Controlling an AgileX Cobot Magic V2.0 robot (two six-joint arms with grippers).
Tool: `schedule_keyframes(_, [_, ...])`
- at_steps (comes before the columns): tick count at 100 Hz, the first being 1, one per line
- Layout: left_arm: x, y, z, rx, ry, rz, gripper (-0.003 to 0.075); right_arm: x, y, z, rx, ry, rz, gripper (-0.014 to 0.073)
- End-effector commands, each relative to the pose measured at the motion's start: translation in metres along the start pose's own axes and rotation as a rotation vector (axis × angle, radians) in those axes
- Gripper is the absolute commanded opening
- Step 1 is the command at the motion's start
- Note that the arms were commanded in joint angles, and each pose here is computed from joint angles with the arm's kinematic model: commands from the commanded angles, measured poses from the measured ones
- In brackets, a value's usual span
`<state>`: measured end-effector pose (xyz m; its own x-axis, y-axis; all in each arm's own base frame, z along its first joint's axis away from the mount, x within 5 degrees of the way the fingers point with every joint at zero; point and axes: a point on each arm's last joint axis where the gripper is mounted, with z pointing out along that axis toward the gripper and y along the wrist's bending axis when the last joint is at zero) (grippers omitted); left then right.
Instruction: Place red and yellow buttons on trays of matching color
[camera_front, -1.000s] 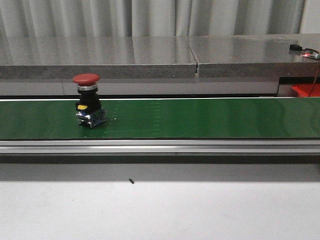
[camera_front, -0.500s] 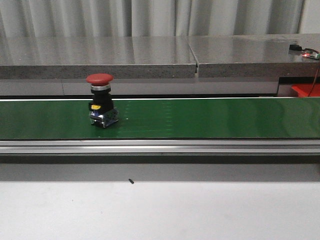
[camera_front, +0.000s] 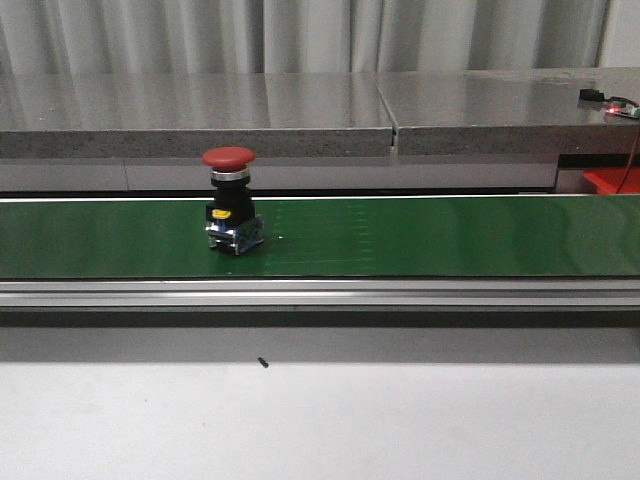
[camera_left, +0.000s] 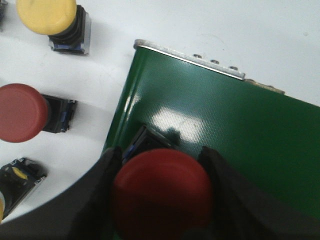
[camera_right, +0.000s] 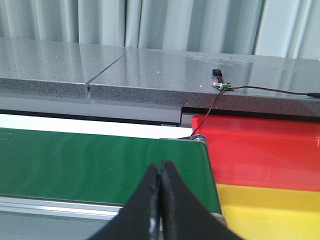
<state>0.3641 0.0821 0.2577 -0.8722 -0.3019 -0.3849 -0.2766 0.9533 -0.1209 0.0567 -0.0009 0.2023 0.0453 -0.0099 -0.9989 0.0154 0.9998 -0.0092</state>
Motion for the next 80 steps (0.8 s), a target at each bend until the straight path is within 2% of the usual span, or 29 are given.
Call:
schedule_keyframes(1, [-0.0104, -0.0086, -0.0254, 0.030, -0.107, 0.001, 0.0024, -0.0140, 0.0001, -0.0026, -0.001, -0.117, -0.012, -0.0069])
schedule_keyframes(21, [-0.0078, -0.0086, -0.0230, 0.035, -0.092, -0.004, 0.0066, -0.0140, 0.0001, -0.0026, -0.001, -0.117, -0.012, -0.0069])
schedule_keyframes(35, [-0.0072, -0.0087, -0.0229, 0.035, -0.086, -0.004, 0.0140, -0.0140, 0.0001, -0.0026, -0.001, -0.117, -0.012, -0.0069])
schedule_keyframes(68, [-0.0055, -0.0092, -0.0228, 0.041, -0.067, 0.004, 0.0512, -0.0140, 0.0001, -0.0026, -0.001, -0.117, -0.012, -0.0069])
schedule_keyframes(80, [-0.0060, -0.0104, -0.0234, 0.053, -0.070, 0.009, 0.0603, -0.0140, 0.0001, -0.0026, -0.001, -0.117, -0.012, -0.0069])
